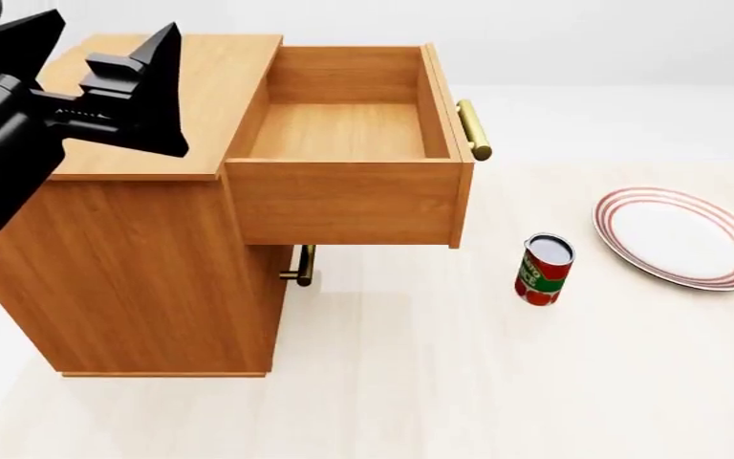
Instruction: Put the bowl in the top drawer of the cabinet.
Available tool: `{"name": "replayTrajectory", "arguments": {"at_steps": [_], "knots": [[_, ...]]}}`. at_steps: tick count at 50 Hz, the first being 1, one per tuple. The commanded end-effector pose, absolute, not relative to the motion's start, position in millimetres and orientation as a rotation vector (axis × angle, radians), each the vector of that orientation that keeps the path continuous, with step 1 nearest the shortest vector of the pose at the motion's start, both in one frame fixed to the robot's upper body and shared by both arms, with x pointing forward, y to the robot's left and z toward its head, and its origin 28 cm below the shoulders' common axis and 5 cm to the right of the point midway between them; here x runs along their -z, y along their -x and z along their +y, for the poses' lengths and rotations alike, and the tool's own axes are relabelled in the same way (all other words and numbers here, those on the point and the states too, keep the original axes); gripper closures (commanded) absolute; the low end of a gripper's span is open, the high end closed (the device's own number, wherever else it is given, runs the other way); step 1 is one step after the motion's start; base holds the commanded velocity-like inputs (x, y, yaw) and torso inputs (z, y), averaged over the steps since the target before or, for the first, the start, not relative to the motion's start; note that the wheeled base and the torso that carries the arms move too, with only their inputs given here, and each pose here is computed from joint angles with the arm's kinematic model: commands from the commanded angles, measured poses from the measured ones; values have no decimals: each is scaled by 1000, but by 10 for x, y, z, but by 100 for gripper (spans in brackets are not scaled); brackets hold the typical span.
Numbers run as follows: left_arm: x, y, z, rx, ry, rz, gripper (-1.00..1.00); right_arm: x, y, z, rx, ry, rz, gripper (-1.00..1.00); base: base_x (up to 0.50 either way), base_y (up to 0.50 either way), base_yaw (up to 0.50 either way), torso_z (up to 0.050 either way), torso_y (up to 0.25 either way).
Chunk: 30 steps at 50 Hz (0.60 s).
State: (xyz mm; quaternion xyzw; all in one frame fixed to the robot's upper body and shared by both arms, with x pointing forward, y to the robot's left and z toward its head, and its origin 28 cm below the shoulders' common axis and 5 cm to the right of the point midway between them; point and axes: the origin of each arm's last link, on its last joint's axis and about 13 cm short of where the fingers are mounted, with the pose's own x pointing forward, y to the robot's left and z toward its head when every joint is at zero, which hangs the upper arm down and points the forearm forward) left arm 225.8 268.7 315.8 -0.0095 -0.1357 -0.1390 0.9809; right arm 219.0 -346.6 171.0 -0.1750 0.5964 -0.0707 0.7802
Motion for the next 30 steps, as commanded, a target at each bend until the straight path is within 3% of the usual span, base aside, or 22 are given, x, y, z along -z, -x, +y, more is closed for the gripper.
{"name": "replayTrajectory", "arguments": {"at_steps": [1,19,30], "knots": [[-3145,-2270,2691,279,21,-268,-100,-1655,-2155,-3468,157,377,1313,100,0,0,0,0,0],[-3156,-2271,2696,279,22,-277,-100,-1862,-2146,-3471,184,393,1279,100,0,0,0,0,0],[-3159,-2256,2701,276,24,-280,-100,-2284,-2209,-3408,160,434,1196,100,0,0,0,0,0]]}}
